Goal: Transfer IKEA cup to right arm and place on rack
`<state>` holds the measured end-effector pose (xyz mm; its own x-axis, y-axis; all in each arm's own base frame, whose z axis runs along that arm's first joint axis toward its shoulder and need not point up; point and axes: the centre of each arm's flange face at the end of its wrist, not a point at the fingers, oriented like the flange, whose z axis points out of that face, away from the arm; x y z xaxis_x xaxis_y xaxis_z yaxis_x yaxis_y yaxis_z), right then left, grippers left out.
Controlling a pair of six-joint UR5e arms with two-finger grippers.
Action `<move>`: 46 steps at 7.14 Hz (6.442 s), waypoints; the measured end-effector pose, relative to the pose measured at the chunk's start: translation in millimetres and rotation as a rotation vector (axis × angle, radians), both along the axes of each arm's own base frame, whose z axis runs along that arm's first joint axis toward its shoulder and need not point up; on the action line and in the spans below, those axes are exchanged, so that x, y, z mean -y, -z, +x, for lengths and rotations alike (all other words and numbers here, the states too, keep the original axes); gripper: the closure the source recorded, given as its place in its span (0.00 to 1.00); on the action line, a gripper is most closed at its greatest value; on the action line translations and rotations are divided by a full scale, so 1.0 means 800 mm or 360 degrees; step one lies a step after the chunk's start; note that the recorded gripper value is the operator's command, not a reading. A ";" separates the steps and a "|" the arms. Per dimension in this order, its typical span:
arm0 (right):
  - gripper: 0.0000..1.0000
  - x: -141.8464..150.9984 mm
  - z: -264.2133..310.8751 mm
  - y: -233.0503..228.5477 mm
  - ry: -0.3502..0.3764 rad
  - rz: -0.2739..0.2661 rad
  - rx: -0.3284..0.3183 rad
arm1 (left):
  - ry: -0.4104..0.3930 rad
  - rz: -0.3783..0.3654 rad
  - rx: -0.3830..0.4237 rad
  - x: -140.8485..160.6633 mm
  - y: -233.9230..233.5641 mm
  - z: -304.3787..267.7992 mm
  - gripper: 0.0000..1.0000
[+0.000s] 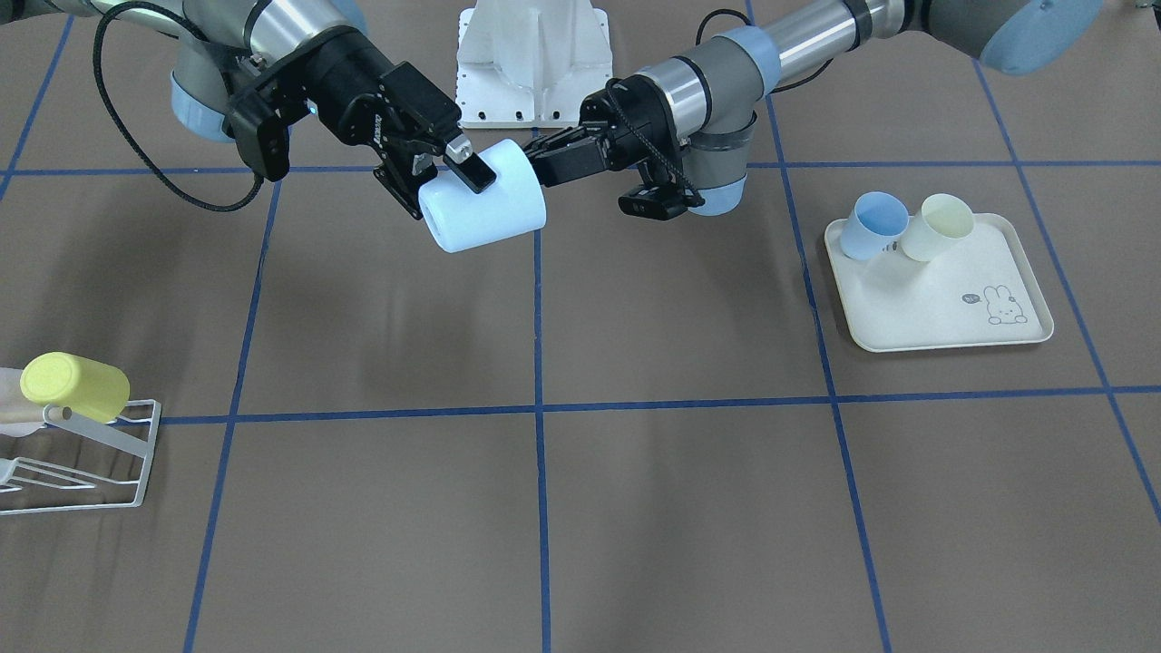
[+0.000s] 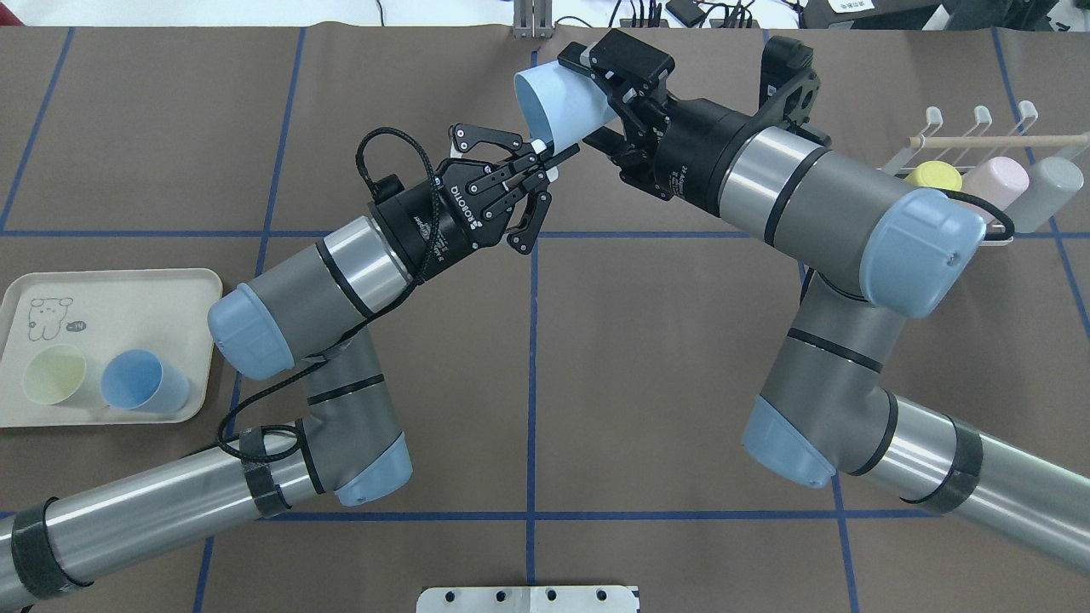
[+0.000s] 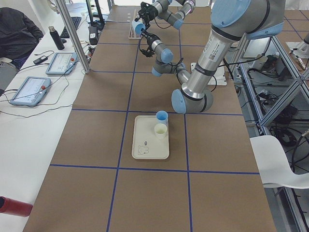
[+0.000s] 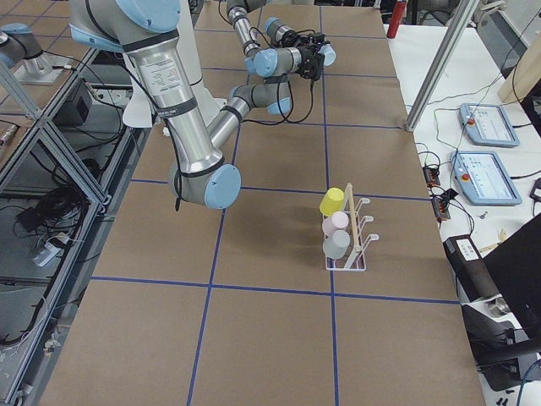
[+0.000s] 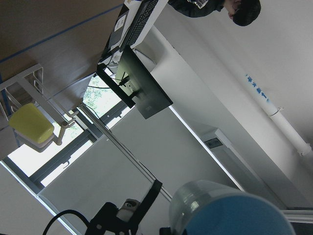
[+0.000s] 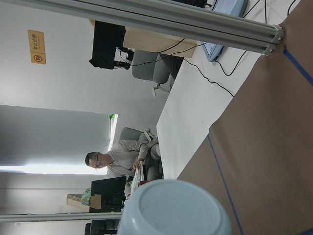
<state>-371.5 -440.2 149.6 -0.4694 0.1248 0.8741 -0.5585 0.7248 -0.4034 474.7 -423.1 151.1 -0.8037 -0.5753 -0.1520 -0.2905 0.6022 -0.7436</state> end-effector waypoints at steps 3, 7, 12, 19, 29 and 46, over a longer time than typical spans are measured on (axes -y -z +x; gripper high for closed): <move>1.00 0.001 0.000 0.000 0.0012 -0.0055 0.0055 | -0.0009 0.0000 0.0001 -0.004 -0.001 0.004 0.01; 1.00 0.006 0.002 -0.005 -0.0005 -0.0104 0.0078 | -0.0005 0.0004 0.0023 -0.005 -0.008 0.005 0.01; 1.00 0.070 0.042 -0.028 -0.0236 -0.0085 -0.0364 | 0.0184 0.0160 0.0204 -0.001 -0.015 0.001 0.01; 1.00 0.155 0.208 -0.236 -0.0581 0.0050 -0.2149 | 0.0539 0.0691 0.1149 0.061 -0.027 -0.009 0.00; 1.00 0.217 0.355 -0.504 -0.0482 0.0261 -0.2246 | 0.0473 0.0729 0.1228 0.071 -0.044 -0.016 0.01; 0.00 0.180 0.330 -0.550 -0.0348 0.0340 -0.2283 | 0.0469 0.0736 0.1223 0.070 -0.045 -0.018 0.01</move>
<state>-107.9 -584.6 589.5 0.8071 -0.0221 0.5901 -0.4838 0.5482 0.6822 460.5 -479.2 186.9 -0.4918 -0.1148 -0.8631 0.3914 0.8564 -0.3369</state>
